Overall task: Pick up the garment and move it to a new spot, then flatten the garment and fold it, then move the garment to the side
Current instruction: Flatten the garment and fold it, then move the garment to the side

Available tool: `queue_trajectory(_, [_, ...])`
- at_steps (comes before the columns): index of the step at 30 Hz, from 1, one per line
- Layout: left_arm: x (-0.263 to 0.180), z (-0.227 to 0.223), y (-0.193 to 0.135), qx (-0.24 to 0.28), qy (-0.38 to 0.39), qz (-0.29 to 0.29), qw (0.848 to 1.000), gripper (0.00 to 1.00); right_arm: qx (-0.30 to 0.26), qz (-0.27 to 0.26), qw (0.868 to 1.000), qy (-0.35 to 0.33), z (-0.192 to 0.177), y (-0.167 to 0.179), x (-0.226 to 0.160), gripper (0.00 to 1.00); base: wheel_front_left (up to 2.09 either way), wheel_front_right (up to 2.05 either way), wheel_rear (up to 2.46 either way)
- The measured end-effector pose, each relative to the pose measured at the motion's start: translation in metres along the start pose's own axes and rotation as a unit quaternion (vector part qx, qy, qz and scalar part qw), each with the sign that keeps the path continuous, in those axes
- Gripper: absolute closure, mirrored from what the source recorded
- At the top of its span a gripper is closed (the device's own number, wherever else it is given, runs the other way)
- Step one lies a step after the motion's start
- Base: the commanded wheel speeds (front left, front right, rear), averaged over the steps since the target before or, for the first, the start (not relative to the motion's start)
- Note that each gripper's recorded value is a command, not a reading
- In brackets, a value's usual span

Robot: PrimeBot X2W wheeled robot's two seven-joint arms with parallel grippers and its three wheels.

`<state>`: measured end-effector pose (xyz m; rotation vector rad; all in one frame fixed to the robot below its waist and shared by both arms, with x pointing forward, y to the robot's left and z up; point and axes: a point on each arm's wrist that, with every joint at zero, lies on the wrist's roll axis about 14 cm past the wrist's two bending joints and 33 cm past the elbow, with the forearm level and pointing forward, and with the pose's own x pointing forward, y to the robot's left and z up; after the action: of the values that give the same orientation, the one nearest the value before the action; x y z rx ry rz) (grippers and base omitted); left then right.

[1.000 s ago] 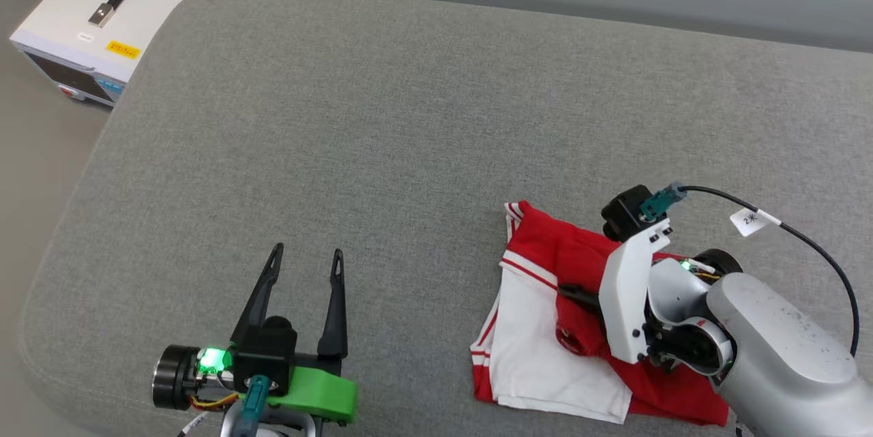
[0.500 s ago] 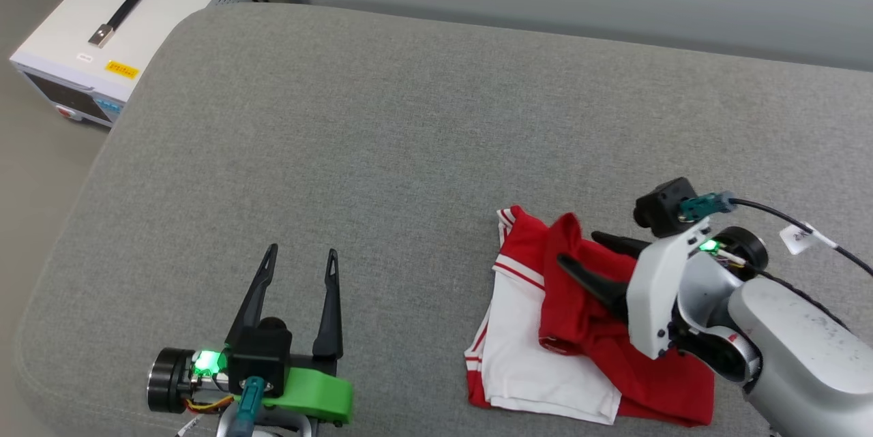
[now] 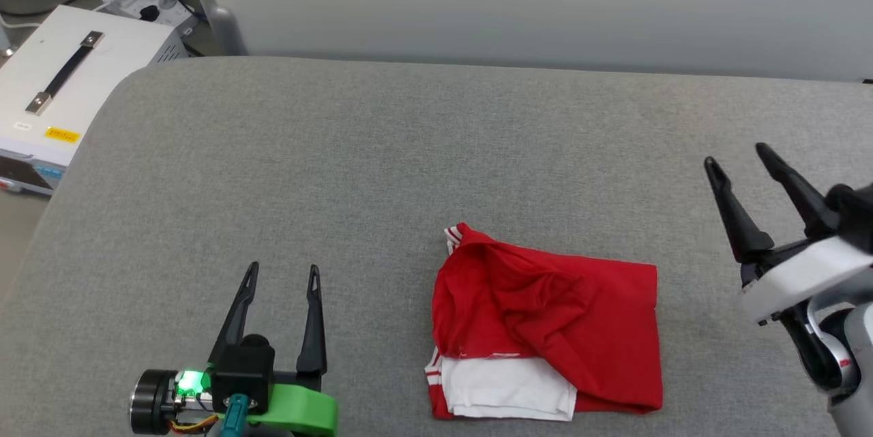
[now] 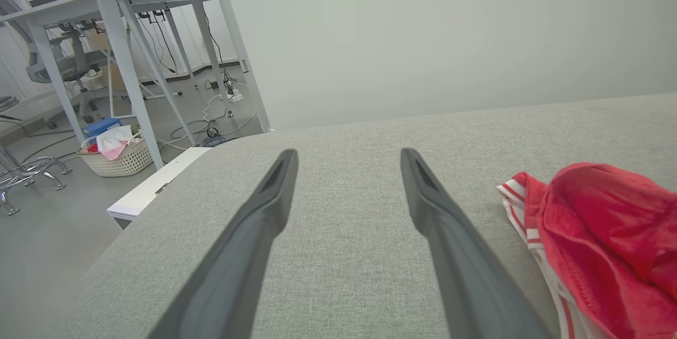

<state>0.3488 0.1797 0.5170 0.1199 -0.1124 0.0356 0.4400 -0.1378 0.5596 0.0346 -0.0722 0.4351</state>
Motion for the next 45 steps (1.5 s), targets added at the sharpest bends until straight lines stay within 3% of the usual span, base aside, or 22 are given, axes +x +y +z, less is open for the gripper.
queue_trajectory(5, [0.002,0.008,-0.010,-0.004,-0.014,-0.016,1.000,0.00,-0.026,-0.085,0.992,-0.088,0.025,-0.025,-0.033,0.00,0.00,0.00,0.00])
queue_trajectory(8, [0.004,0.013,-0.014,-0.005,-0.021,-0.024,0.999,0.00,-0.044,-0.109,0.988,-0.105,0.029,-0.023,-0.049,0.00,0.00,0.00,0.00])
queue_trajectory(13, [0.004,0.018,-0.018,-0.007,-0.031,-0.030,0.999,0.00,-0.022,-0.145,0.982,-0.123,0.032,-0.015,-0.071,0.00,0.00,0.00,0.00])
queue_trajectory(27, [-0.002,0.019,-0.014,-0.013,-0.030,-0.026,0.999,0.00,0.005,-0.165,0.982,-0.093,0.008,0.005,-0.100,0.00,0.00,0.00,0.00])
queue_trajectory(45, [-0.004,0.016,-0.010,-0.018,-0.024,-0.019,0.999,0.00,-0.001,-0.158,0.984,-0.076,-0.002,0.007,-0.099,0.00,0.00,0.00,0.00])
